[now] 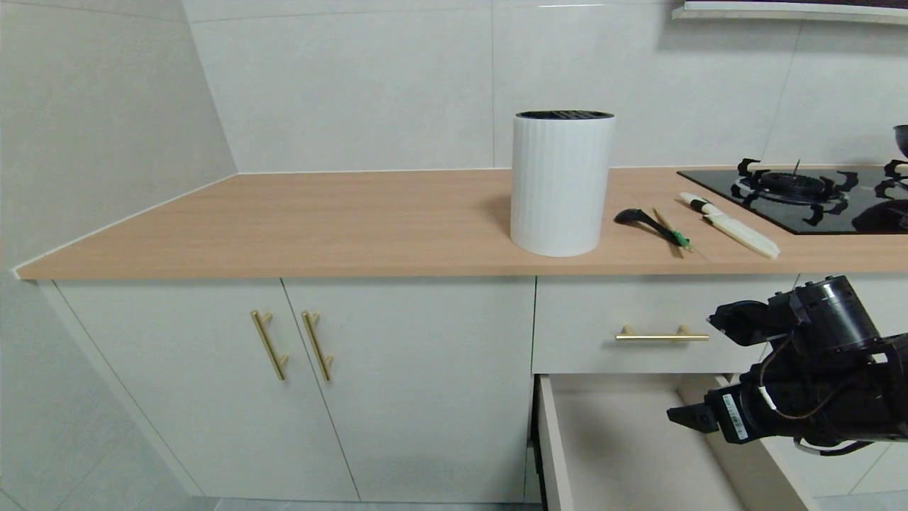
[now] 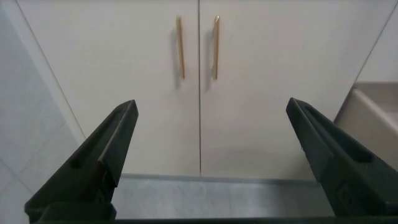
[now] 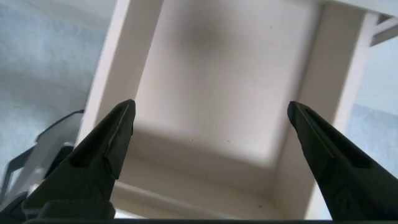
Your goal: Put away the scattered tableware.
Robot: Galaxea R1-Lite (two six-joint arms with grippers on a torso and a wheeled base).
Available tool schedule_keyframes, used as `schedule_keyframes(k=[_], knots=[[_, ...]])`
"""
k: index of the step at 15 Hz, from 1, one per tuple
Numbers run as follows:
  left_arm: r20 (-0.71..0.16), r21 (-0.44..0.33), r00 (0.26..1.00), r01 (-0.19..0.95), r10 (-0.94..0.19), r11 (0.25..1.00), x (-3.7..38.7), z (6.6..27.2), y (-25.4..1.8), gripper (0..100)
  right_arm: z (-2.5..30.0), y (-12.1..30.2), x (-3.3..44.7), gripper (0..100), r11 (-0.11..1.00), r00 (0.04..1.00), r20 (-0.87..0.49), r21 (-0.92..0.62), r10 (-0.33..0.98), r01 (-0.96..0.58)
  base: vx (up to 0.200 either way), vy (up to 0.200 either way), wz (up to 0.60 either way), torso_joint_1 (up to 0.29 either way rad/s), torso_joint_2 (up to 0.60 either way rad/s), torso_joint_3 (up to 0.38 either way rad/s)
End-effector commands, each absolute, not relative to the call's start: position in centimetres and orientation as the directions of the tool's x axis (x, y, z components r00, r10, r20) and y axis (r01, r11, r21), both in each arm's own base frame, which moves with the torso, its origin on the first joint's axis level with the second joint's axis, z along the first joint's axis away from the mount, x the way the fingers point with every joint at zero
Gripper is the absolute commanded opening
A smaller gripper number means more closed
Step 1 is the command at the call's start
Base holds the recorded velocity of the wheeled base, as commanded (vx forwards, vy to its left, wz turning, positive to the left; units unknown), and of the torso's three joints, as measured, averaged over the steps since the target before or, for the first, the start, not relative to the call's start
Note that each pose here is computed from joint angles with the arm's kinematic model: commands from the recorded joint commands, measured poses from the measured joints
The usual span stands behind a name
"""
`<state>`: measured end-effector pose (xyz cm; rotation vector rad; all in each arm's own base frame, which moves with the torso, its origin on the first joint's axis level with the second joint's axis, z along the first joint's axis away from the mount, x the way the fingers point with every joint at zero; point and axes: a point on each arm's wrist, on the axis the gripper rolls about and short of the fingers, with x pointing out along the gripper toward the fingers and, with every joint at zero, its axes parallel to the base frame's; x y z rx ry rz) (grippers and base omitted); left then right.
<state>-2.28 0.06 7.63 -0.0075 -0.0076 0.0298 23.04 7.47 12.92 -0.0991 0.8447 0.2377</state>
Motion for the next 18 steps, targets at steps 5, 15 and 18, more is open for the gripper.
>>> schedule_keyframes(k=[5, 15, 18], knots=[[0.008, -0.008, 1.000, -0.031, 0.031, 1.000, -2.3, 7.6, 0.1, 100, 12.7, 7.5, 23.1, 100, 0.968, 0.633, -0.756, 0.006, 0.168, -0.249, 0.000, 0.000, 0.00, 0.177, -0.47, -0.289], [0.008, -0.008, 1.000, -0.031, 0.031, 1.000, -2.3, 7.6, 0.1, 100, 20.8, 9.4, 28.9, 100, 0.987, 0.808, -0.571, 0.034, 0.147, -0.156, 0.000, 0.000, 0.00, 0.070, -0.16, -0.098], [0.008, -0.008, 1.000, -0.031, 0.031, 1.000, -2.3, 7.6, 0.1, 100, 22.9, 10.2, 31.5, 100, 0.986, 0.801, -0.583, 0.161, 0.132, -0.045, 0.000, 0.000, 0.00, 0.000, 0.00, 0.000]])
